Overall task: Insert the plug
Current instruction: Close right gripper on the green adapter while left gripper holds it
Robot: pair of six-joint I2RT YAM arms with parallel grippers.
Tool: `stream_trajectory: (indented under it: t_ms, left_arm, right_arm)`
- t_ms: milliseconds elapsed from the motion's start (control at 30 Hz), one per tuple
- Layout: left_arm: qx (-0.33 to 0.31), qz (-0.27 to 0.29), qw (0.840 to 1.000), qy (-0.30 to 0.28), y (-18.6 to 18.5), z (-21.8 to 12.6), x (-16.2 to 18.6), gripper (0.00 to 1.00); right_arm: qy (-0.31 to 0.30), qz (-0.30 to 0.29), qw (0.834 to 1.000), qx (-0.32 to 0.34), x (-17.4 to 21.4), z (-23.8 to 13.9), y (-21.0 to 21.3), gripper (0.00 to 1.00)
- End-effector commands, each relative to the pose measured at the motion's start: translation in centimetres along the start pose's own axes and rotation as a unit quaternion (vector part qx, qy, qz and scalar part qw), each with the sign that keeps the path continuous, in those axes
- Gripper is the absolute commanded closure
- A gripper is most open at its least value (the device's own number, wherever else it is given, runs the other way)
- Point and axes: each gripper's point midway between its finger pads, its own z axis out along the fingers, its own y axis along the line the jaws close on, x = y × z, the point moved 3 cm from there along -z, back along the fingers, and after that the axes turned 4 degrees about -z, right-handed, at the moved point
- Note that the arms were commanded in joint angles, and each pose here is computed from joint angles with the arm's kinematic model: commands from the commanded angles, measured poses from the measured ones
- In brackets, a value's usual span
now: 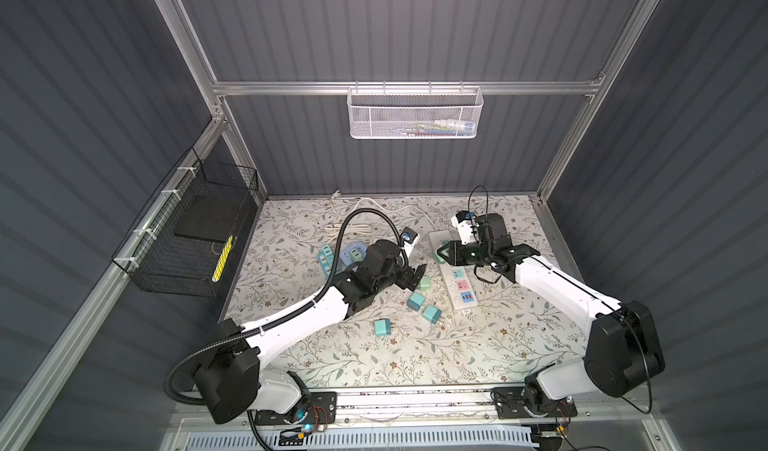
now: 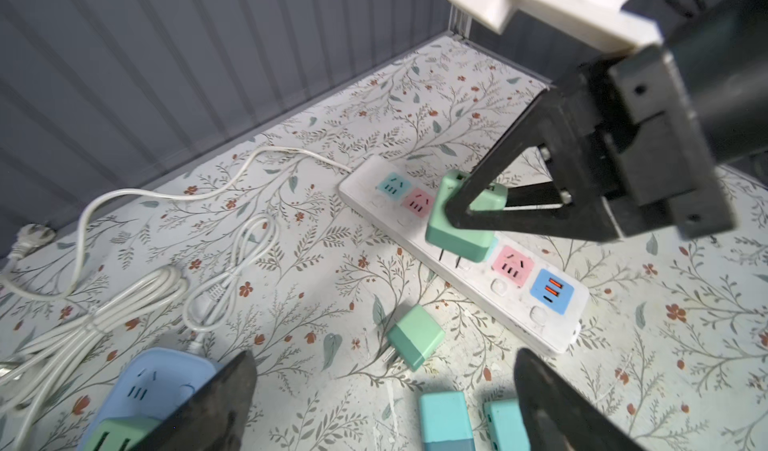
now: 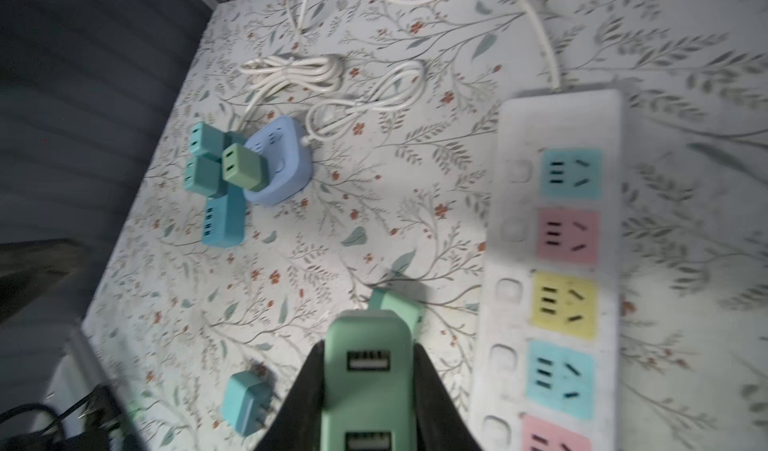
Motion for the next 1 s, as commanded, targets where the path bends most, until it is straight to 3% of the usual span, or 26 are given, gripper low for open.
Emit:
stream_trajectory:
  t_ms: [0, 67, 400, 967]
  left_arm:
    - [-0.029, -0.03, 0.999, -0.027, 1.1, -1.0, -0.5, 0.03]
    - [-0.033, -0.034, 0.999, -0.026, 1.4, -1.3, -0.2, 0.03]
    - [-0.047, -0.042, 0.997, -0.034, 2.3, -2.7, 0.4, 0.02]
    - [-0.049, -0.041, 0.997, -0.031, 2.9, -2.6, 0.6, 0.02]
  right_arm:
    - [-0.025, -0.045, 0.992, 0.114, -0.6, 0.9, -3.8, 0.81]
    - [-0.036, -0.047, 0.989, 0.136, -1.1, 1.6, -4.8, 0.81]
    - [0.029, -0.07, 0.977, 0.199, -2.3, 6.4, -8.5, 0.82]
    - [0.029, -0.063, 0.979, 0.193, -3.8, 10.2, -9.7, 0.82]
